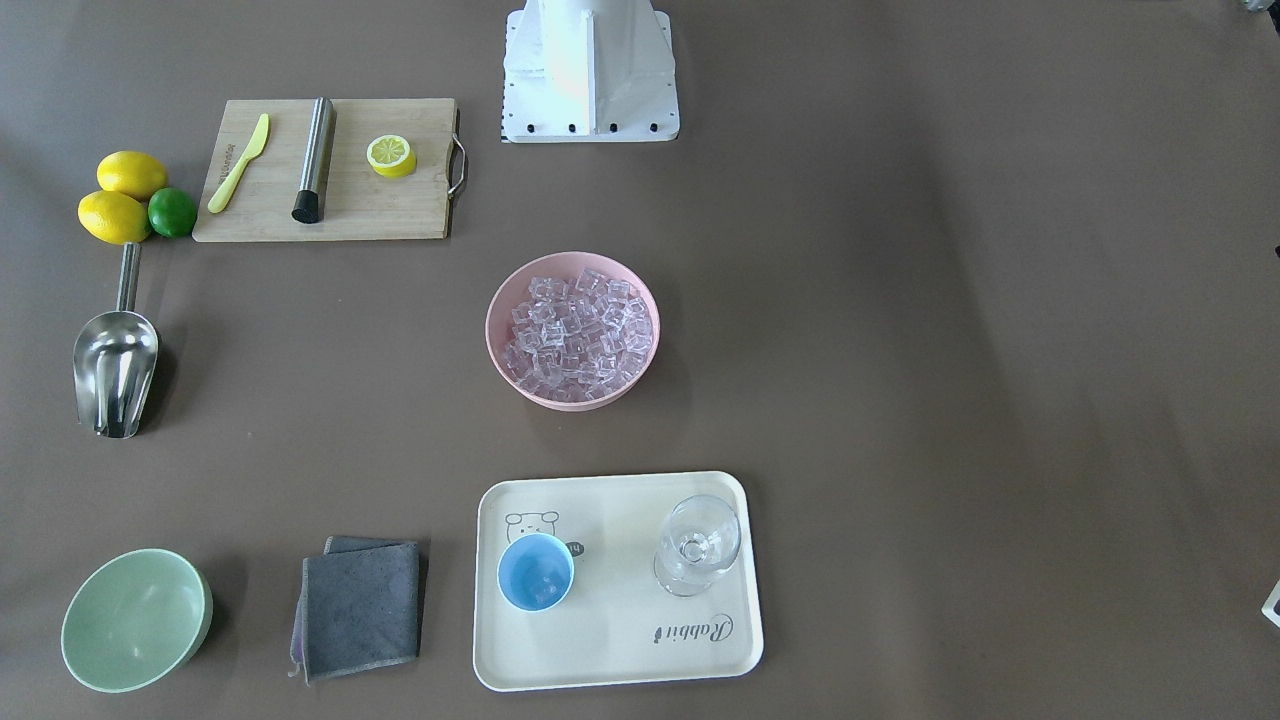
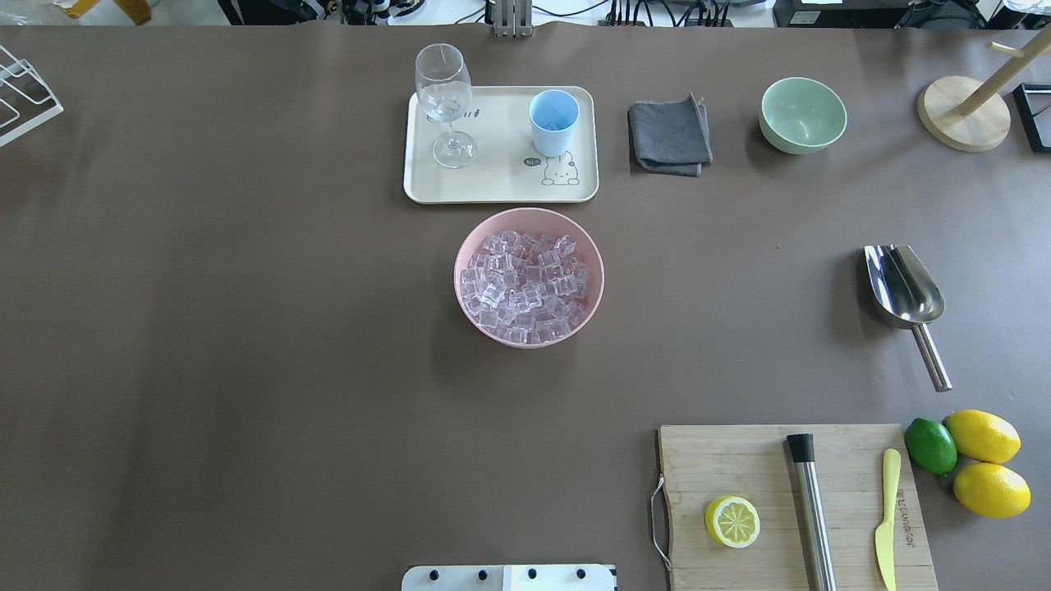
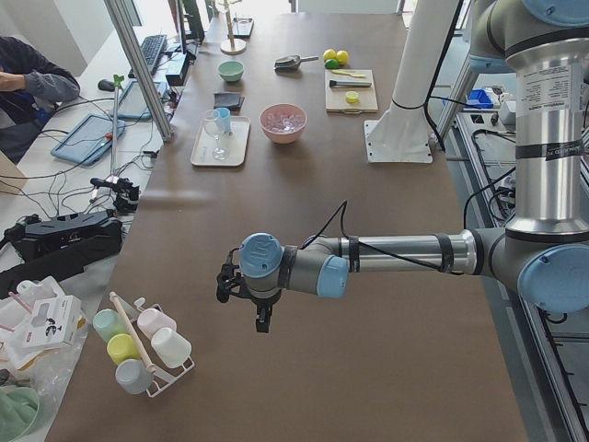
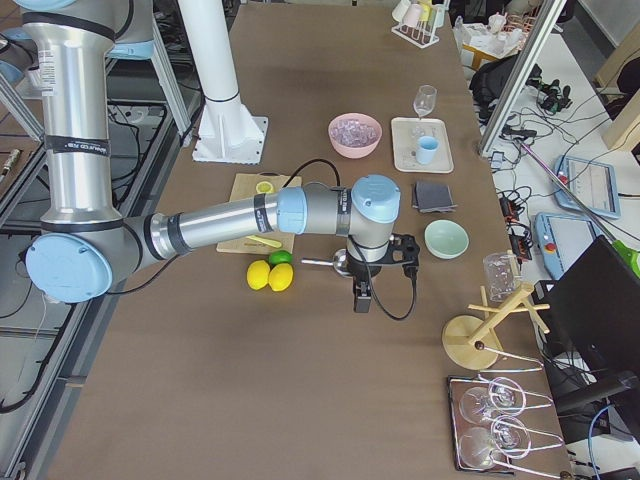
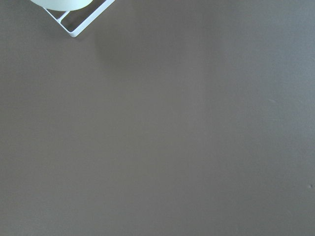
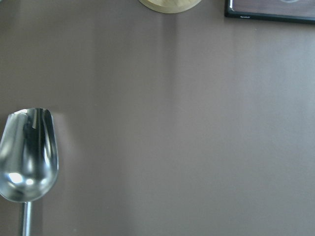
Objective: Put ice in cup with scoop
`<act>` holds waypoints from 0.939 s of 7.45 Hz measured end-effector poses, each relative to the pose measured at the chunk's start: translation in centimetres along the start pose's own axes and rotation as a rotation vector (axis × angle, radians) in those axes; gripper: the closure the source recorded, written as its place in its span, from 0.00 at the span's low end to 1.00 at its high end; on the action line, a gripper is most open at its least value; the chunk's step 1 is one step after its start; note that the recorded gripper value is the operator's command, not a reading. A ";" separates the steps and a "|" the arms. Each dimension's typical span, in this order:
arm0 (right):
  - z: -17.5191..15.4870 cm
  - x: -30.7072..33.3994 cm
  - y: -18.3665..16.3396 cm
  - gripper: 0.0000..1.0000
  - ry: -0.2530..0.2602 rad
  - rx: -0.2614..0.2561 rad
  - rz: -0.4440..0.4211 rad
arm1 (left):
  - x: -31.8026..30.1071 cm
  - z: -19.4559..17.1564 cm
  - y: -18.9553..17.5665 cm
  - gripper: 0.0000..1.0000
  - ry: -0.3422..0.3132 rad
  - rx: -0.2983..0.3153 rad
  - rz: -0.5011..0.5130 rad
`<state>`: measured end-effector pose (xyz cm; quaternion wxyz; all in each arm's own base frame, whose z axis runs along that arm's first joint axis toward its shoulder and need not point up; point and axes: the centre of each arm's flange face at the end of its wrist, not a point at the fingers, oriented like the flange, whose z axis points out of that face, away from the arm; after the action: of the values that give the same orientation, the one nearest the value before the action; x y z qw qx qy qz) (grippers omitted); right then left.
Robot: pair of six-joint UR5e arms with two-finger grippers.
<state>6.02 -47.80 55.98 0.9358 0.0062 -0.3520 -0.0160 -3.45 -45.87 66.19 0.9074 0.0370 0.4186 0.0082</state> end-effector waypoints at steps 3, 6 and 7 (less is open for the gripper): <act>2.4 6.9 3.1 0.00 0.018 -0.061 0.000 | -0.1 0.0 0.0 0.01 0.000 0.001 -0.002; 4.5 8.9 3.0 0.00 0.003 -0.048 -0.002 | -0.1 -0.1 0.0 0.01 0.000 0.002 -0.004; 4.6 9.0 3.0 0.00 0.000 -0.049 -0.001 | -0.1 -0.1 0.1 0.01 0.000 0.001 -0.005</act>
<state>9.81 -45.10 65.49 0.9357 -0.0167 -0.3516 -0.0249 -3.59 -45.82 66.24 0.9075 0.0363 0.4185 0.0057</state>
